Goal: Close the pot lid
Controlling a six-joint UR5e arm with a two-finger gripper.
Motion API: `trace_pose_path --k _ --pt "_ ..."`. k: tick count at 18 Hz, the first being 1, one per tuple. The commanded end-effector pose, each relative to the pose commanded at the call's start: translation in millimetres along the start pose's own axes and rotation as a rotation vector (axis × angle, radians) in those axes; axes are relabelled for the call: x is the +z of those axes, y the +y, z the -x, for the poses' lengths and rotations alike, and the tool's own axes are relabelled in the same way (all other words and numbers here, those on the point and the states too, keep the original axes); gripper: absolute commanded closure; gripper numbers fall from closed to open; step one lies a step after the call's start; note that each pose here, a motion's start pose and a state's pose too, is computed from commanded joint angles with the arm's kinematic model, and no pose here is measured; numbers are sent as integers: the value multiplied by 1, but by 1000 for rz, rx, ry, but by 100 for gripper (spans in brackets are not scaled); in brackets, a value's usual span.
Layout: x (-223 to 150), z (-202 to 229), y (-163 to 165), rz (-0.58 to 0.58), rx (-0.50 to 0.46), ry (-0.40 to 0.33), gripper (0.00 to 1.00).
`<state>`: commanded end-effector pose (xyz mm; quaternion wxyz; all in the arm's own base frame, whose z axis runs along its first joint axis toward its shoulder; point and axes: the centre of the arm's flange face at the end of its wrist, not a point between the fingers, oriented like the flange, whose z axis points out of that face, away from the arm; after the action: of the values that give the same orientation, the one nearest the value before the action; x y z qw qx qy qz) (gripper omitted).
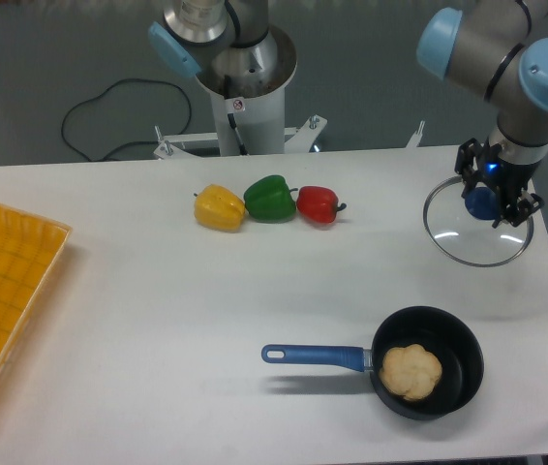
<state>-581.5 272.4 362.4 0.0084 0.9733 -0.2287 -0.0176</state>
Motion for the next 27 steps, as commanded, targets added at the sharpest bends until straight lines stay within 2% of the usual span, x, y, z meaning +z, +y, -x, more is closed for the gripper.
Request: trace_pose_path --k 5,11,19,25,27 --pt "-1 0 -2 1 -84 5 43" --pt "-9 4 -30 1 -184 7 43" --pt "-14 21 -70 2 -240 -10 43" --pt "4 36 -104 51 -239 -2 43" --pt "8 43 -114 50 -267 -4 43"
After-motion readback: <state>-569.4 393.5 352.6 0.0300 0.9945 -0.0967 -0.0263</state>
